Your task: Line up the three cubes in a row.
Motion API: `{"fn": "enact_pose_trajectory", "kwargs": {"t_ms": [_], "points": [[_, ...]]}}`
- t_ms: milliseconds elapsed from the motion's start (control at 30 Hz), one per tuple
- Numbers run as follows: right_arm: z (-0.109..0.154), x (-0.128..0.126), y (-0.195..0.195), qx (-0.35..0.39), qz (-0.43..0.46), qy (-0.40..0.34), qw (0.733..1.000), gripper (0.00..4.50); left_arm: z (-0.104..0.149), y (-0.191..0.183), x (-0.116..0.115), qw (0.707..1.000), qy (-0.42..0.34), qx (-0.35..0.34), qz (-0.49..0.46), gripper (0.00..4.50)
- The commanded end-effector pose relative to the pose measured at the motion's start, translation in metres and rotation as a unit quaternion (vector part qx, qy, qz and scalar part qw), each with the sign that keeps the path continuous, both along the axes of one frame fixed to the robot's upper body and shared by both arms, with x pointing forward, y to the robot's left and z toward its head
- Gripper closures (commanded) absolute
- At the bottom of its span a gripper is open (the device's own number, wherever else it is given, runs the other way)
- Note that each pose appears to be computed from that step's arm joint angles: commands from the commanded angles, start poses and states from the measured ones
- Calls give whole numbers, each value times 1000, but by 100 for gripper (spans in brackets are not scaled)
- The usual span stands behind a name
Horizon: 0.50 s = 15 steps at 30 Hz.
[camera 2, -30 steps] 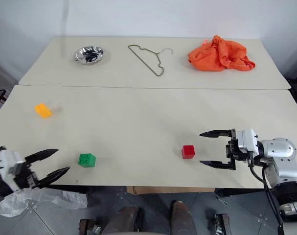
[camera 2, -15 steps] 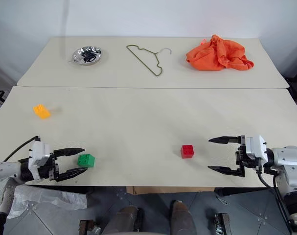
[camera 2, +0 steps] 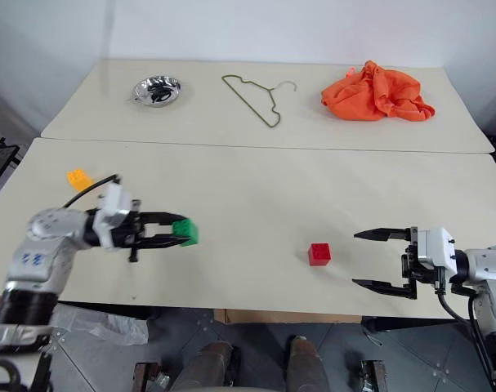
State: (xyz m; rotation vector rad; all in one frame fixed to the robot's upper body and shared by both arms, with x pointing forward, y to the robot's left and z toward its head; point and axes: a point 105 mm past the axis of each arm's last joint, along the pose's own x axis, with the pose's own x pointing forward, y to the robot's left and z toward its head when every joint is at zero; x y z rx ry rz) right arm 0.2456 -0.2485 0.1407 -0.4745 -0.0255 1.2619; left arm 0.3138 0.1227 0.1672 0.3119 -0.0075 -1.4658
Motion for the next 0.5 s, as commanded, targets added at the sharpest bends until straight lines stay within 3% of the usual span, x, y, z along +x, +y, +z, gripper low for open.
{"fn": "enact_pose_trajectory", "kwargs": {"t_ms": [33,167,500], "points": [[12,-1,-6,-6,-17,-25,1000,0,-6,-49,7,998,-5,39,-50,302],[16,-1,-6,2,-36,-40,999,0,-37,-78,-7,989,-1,124,-75,302],[17,-4,-3,7,-42,-39,998,0,-50,-101,-25,989,20,135,-52,302]]}}
